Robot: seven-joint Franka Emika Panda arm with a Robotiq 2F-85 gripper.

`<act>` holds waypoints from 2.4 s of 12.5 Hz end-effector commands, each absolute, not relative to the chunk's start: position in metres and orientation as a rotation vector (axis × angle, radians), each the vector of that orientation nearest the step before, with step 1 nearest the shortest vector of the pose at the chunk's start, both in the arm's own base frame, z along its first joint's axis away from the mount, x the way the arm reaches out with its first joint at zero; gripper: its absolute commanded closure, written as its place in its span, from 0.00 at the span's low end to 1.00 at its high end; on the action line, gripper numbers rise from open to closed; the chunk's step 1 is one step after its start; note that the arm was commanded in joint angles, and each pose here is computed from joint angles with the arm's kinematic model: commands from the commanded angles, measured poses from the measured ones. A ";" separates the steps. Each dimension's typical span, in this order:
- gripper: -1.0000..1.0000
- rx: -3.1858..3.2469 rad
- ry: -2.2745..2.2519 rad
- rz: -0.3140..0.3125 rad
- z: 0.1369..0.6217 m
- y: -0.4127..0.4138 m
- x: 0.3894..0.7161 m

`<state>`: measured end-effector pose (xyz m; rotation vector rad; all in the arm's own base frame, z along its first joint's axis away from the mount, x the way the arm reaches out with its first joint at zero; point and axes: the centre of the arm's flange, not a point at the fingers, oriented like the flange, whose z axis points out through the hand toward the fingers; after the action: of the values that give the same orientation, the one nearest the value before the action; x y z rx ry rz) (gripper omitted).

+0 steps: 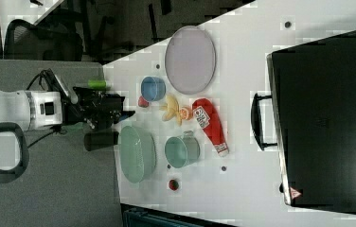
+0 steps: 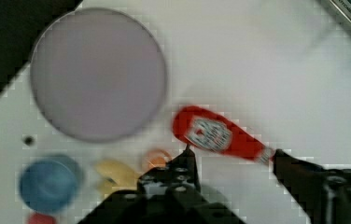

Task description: Pick Ketchup from the table and place it in strainer.

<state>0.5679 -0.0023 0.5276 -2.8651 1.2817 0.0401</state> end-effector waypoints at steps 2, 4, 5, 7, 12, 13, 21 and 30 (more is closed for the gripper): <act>0.10 -2.830 1.357 0.092 0.585 -0.041 0.484; 0.00 -2.851 1.327 0.122 0.575 -0.039 0.483; 0.00 -2.874 1.284 0.142 0.567 -0.036 0.484; 0.00 -2.928 1.160 0.149 0.547 -0.027 0.489; 0.00 -3.089 0.569 0.154 0.481 -0.003 0.503; 0.00 -3.110 0.409 0.152 0.466 0.000 0.504; 0.00 -3.106 -0.289 0.050 0.343 0.005 0.503; 0.00 -3.108 -0.398 0.136 0.218 0.008 0.507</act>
<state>0.4982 0.0111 0.2032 -3.1033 -0.3481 0.2246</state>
